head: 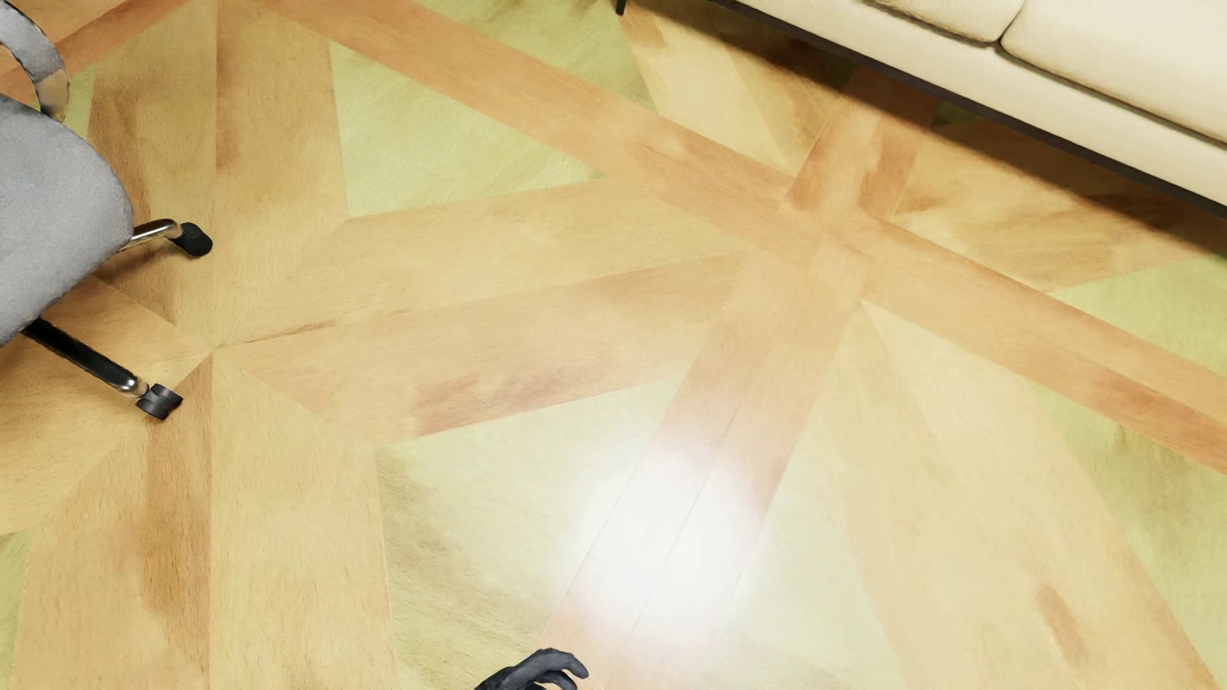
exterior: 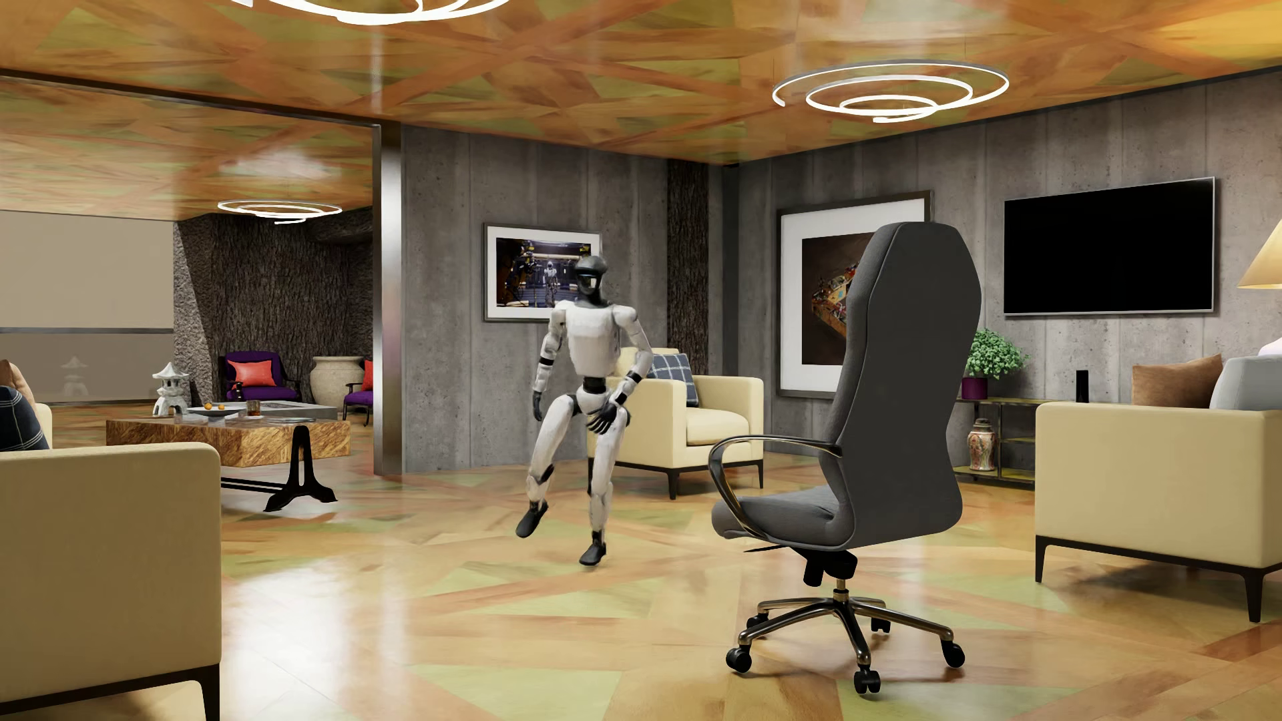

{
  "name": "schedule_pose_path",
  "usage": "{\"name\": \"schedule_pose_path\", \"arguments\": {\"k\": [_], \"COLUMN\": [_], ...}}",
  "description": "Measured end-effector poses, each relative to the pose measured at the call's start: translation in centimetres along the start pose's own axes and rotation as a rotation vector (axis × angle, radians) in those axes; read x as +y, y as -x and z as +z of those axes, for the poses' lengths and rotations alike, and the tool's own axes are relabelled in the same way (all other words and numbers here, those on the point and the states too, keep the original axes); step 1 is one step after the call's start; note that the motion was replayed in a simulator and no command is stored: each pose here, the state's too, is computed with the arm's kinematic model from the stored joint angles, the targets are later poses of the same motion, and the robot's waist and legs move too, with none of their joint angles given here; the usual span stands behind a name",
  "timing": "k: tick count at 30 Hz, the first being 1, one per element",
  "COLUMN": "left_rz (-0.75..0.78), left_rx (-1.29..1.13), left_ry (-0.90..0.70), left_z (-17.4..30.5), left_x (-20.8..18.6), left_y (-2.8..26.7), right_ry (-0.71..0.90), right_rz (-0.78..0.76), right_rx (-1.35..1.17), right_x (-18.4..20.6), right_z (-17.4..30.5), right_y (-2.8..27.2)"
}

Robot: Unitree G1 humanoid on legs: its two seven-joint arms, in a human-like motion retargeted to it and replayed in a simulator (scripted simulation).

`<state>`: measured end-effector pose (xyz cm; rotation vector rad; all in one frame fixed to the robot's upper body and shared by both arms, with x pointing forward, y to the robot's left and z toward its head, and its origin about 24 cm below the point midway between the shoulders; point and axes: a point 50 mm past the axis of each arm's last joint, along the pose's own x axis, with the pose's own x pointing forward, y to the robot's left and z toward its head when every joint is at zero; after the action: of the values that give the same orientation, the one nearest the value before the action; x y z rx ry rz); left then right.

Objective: Move towards the officechair

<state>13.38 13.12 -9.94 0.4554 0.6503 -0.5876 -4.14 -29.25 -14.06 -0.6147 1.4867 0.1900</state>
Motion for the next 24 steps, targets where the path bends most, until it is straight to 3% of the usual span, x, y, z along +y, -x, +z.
{"name": "schedule_pose_path", "arguments": {"k": [3,6,9,12,15,18,24], "left_rz": [0.07,0.183,0.232,0.233,0.195,0.14,0.054], "left_rx": [-0.001,0.041,0.063,0.111,0.186,0.248,0.48], "left_ry": [-0.039,-0.025,-0.006,0.0,0.003,0.032,0.198], "left_z": [0.4,-0.1,-0.9,-2.4,-4.2,-5.7,-11.2], "left_x": [3.0,6.6,7.8,7.6,6.4,4.1,-2.5], "left_y": [-0.4,-0.7,0.1,1.1,1.2,1.2,4.4], "right_ry": [-0.068,-0.052,-0.118,-0.209,-0.286,-0.289,-0.114], "right_rz": [0.032,0.036,-0.095,-0.269,-0.369,-0.344,-0.111], "right_rx": [0.045,-0.017,-0.273,-0.528,-0.67,-0.65,-0.282], "right_x": [2.0,1.9,-2.9,-9.1,-12.6,-11.7,-4.0], "right_z": [-1.7,1.3,7.8,13.8,17.1,16.8,10.5], "right_y": [0.4,-0.5,-0.1,2.4,4.5,4.0,-0.8]}}
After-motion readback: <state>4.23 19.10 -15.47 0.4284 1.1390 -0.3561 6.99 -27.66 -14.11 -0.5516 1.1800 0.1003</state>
